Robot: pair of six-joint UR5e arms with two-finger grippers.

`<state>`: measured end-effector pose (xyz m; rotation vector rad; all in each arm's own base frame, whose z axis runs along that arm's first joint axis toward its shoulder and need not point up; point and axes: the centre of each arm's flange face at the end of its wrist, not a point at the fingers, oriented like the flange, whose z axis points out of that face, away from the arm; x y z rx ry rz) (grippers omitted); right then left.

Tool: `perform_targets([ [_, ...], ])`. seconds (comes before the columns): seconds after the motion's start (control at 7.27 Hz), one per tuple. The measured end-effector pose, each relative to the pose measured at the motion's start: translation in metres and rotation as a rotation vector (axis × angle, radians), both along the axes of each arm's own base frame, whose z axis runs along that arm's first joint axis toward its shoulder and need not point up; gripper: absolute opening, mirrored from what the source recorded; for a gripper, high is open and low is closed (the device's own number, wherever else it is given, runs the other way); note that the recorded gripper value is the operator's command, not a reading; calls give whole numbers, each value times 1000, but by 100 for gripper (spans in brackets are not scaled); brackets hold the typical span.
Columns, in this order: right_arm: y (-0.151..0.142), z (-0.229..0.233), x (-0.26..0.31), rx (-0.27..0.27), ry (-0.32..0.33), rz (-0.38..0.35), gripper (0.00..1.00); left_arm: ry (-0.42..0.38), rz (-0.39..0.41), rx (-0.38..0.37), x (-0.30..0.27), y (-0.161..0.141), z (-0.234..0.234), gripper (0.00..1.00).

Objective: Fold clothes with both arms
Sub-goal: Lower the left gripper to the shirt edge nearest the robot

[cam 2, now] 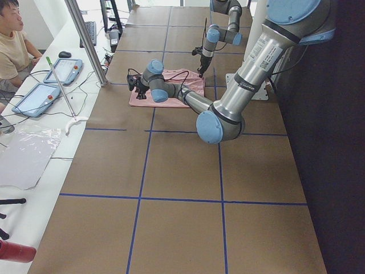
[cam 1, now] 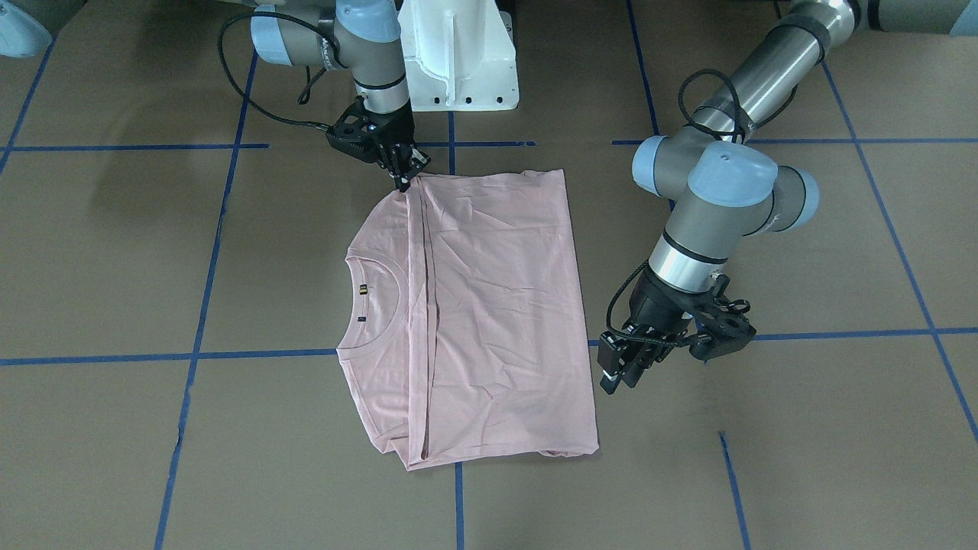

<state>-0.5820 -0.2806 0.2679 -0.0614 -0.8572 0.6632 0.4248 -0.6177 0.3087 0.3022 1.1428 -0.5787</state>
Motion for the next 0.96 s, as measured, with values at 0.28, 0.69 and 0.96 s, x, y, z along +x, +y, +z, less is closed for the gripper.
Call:
perform_targets([
  [0.28,-2,-8,11,-3,-23,-2,0,58,-3,-79,8,35,4,49],
  [0.69,-1,-20,28,-3,-40,0,0,104,78,-231,32,185,-1,51],
  [0.96,1,-24,36,-4,-38,0,0,95,126,-345,52,273,-11,54],
])
